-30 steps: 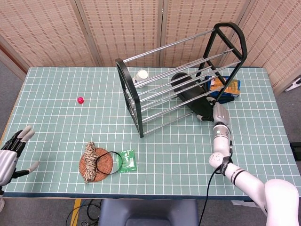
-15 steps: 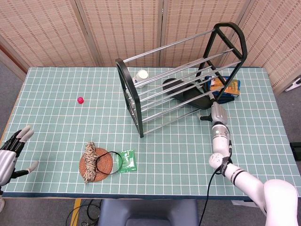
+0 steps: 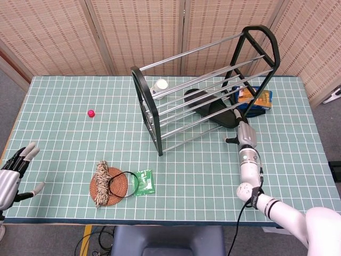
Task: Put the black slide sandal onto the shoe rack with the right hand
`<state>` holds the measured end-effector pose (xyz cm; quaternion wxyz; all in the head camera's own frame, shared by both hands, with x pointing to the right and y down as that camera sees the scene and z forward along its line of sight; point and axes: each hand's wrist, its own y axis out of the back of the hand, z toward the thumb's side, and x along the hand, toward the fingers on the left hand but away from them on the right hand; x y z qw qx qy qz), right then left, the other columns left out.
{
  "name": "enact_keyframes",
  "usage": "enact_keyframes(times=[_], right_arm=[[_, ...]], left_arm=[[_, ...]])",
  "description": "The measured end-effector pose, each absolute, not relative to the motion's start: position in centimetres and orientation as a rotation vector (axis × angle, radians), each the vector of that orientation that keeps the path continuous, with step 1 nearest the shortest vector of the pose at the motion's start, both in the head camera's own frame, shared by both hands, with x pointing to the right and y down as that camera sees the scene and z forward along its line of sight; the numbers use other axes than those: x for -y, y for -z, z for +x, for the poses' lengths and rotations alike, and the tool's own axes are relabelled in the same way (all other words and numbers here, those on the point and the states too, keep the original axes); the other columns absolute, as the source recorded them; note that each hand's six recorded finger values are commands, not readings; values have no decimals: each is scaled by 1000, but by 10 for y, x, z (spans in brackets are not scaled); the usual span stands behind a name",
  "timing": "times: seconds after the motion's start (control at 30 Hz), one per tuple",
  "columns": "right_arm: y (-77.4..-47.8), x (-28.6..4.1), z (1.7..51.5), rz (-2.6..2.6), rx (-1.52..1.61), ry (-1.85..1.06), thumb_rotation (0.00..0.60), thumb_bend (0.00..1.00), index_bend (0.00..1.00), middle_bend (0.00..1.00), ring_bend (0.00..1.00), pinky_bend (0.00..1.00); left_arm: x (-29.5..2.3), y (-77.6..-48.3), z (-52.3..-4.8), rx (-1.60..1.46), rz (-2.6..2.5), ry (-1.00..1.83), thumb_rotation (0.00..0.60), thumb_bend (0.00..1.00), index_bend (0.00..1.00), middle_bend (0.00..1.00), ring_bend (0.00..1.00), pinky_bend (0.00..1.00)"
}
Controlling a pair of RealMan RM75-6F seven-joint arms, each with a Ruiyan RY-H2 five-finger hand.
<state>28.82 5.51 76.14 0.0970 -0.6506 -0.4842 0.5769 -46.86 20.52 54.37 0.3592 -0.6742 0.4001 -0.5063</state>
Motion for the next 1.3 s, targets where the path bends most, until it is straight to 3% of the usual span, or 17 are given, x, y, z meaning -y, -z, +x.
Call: enact_keyframes(times=[0.43, 1.3], right_arm=[[-731, -76, 311, -1876, 1420, -1706, 600, 230, 0, 0, 37, 220], [-754, -58, 326, -2036, 1372, -1761, 600, 230, 0, 0, 36, 220]], left_arm=[[-205, -550, -465, -1003, -1729, 1326, 600, 262, 0, 22, 0, 174], [-204, -549, -466, -1014, -1733, 1324, 600, 262, 0, 22, 0, 174]])
